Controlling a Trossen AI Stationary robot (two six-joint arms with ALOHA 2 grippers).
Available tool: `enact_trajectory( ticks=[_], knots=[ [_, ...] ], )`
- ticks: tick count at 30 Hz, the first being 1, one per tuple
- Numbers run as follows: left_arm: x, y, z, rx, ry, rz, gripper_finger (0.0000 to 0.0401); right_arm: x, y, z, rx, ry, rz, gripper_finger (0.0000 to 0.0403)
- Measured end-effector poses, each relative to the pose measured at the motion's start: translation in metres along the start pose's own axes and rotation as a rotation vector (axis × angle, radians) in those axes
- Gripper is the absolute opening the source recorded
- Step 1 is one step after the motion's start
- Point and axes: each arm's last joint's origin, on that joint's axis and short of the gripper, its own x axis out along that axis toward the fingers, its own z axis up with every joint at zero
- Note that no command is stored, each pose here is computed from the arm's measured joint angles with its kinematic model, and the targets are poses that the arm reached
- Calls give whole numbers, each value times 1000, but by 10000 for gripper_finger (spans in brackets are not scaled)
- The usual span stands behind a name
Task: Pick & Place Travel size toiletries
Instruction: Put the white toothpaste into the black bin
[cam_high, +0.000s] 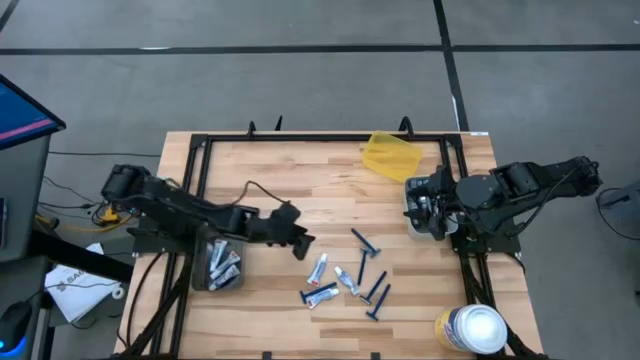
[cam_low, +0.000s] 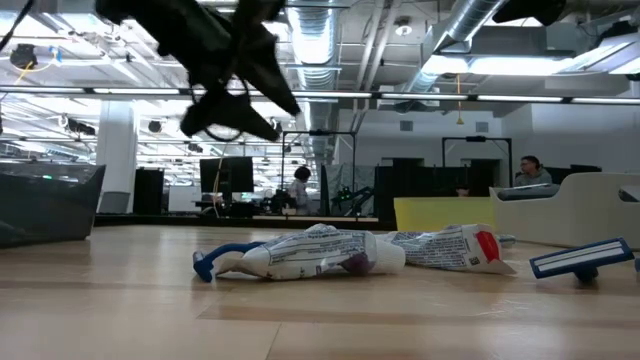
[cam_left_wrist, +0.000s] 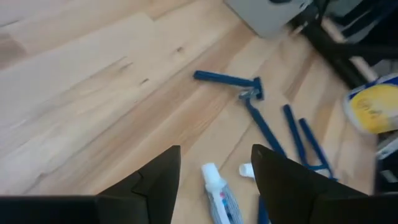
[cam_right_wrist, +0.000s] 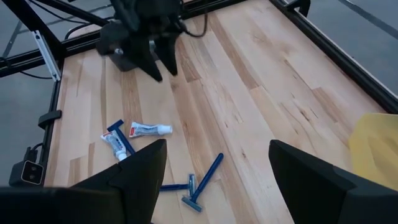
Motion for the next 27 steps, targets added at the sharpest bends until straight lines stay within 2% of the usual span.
enact_trajectory(
  ticks=[8, 13, 17, 27],
  knots=[
    [52, -24, -6, 132, 48, 63, 195, 0, 0, 0, 0, 1, 0, 276],
    [75, -30, -12, 227, 119, 174, 195, 0, 0, 0, -5, 2, 0, 276],
    [85, -30, -16, 256, 152, 233, 195, 0, 0, 0, -6, 4, -1, 276],
    [84, -39, -30, 204, 153, 222, 195, 0, -1, -1, -14, 13, -6, 276]
  ],
)
